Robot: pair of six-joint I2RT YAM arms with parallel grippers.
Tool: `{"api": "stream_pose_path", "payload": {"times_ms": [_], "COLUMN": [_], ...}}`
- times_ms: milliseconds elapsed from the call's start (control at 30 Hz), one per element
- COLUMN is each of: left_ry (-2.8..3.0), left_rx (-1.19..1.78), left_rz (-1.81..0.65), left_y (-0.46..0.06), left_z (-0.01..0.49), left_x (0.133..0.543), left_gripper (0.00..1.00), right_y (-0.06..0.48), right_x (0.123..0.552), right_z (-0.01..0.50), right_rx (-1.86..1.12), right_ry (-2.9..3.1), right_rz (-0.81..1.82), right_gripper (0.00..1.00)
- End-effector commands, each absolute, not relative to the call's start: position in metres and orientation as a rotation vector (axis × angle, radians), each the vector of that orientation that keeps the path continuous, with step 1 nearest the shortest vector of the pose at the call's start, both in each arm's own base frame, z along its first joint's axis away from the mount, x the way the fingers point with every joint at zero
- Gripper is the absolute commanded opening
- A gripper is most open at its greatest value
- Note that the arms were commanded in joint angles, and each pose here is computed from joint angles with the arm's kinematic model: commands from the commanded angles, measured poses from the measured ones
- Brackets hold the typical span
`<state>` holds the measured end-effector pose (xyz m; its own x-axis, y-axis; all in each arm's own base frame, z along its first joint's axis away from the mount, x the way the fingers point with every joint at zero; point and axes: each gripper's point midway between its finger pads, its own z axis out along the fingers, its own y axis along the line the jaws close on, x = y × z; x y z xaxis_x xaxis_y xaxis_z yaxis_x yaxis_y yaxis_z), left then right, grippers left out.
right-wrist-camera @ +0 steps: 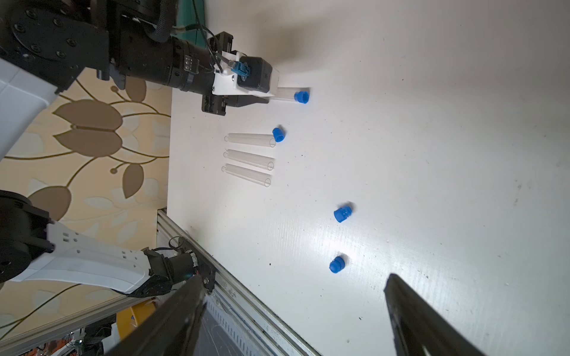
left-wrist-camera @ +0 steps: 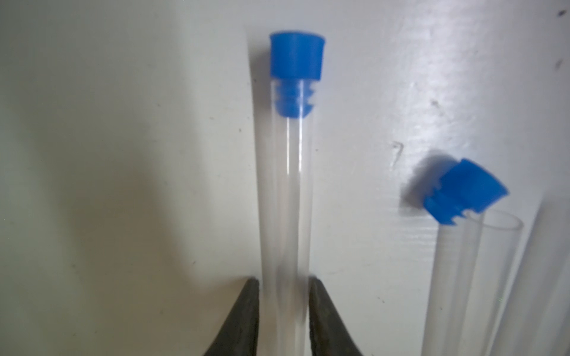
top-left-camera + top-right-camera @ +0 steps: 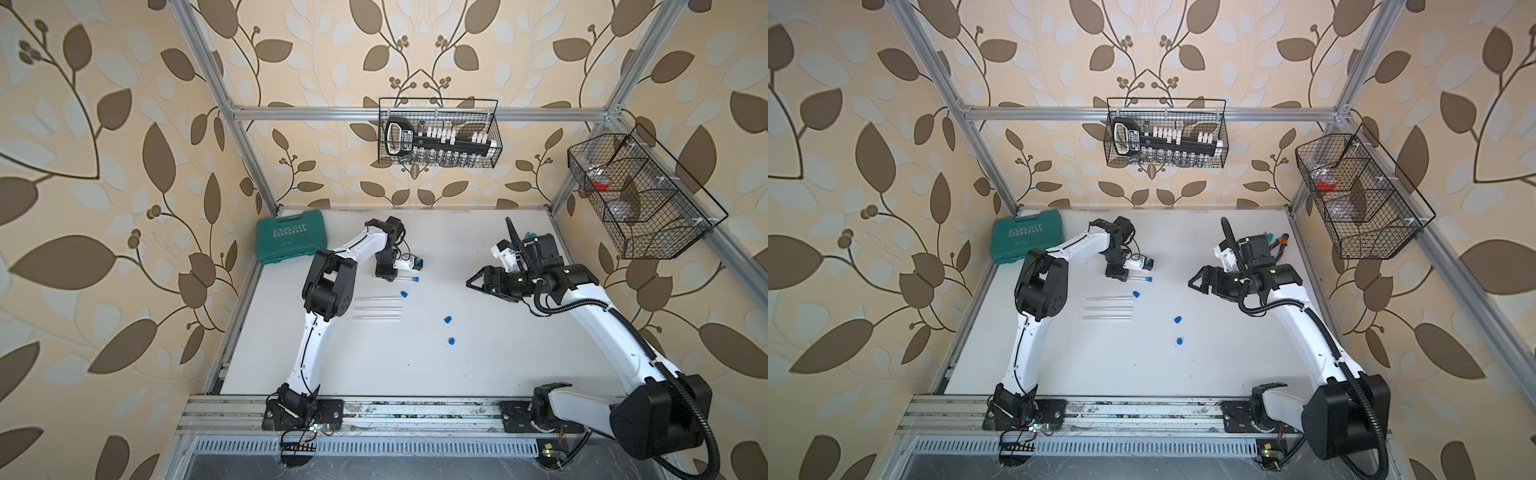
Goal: Insert stoppers into test tubes
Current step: Place the test tube at the center of the board.
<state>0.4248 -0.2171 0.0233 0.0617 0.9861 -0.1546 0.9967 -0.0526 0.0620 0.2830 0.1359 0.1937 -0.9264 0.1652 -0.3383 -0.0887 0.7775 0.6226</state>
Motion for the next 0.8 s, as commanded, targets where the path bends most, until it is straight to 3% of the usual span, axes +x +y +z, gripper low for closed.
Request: {"api": "stream_pose_path", "payload": {"times_ms": [0,233,433,600,767], "left_ry": [2.037,1.927,1.806,1.768,1.803], "left_rx": [2.161,2.093,1.987,1.555,1.267], "left_rz": [-0.108,-0.049,0.01,-0.021,-0.175], "left_y": [-0.221,-0.23,-0.232,-0.238,-0.231], "left_z": [0.028,0.071,0.137,0.235,0.291], "left_x": [0.429,0.436,0.425,0.417,0.383], "left_gripper": [0.31,0.36,0.41,0.41,0.4], "right_y": [0.138,0.139,0.137,0.138,0.129], "right_x": [0.281,0.278,0.274,0.273,0.285], "right_z": [0.2,0.204,0.21,0.223,0.244], "right_rx": [0.024,0.018,0.01,-0.026,-0.014], "right_ry": [2.589,2.582,2.561,2.496,2.346], "right_rz": [0.953,0.963,0.953,0.96,0.884], "right_gripper": [0.89,0.9,0.91,0.9,0.89]}}
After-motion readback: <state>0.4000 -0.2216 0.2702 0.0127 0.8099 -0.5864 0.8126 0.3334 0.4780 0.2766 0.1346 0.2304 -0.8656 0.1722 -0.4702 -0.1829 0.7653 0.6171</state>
